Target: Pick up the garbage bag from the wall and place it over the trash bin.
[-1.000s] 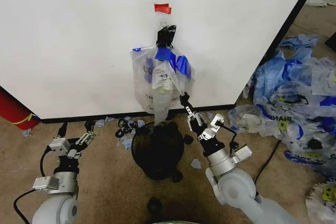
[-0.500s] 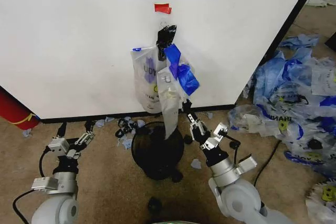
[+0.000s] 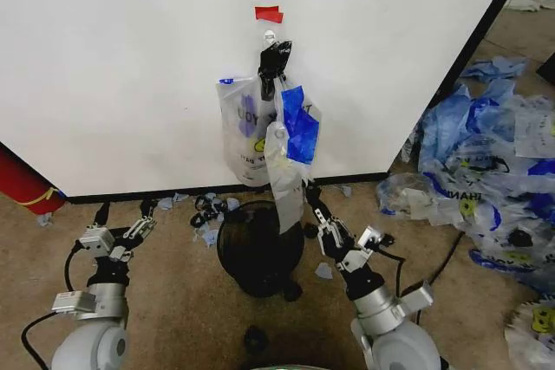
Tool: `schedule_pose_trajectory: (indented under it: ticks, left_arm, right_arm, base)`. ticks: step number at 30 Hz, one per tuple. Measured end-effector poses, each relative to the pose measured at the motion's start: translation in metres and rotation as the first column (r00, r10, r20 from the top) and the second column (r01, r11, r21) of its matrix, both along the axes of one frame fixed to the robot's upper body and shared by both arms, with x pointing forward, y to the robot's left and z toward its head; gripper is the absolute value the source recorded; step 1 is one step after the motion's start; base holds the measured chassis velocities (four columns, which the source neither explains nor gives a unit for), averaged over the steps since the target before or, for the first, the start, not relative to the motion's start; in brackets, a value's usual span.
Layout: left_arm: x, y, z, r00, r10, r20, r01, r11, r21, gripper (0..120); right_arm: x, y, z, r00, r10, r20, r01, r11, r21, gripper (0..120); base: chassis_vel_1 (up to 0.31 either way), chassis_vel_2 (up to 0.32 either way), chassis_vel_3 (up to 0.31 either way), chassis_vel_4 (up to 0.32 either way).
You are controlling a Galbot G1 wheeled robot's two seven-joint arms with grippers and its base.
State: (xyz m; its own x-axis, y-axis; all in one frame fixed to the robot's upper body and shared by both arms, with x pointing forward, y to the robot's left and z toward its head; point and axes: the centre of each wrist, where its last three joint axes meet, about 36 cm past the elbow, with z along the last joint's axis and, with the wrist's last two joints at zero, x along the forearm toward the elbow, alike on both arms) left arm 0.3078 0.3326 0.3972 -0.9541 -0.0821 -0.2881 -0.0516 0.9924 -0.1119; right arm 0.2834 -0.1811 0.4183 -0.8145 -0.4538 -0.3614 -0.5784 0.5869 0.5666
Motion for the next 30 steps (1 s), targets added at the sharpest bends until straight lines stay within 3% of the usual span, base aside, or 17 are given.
schedule_pose_trajectory:
  ticks: [30]
  left_arm:
    - [-0.003,0.005,0.002,1.0,0.011,0.019,-0.011,1.0,-0.006,97]
  right_arm:
    - [-0.057,-0.017,-0.041,0.997,-0.019,0.072,0.028,0.992,-0.126,0]
  base:
    - [0.0,0.0,0.0,0.0]
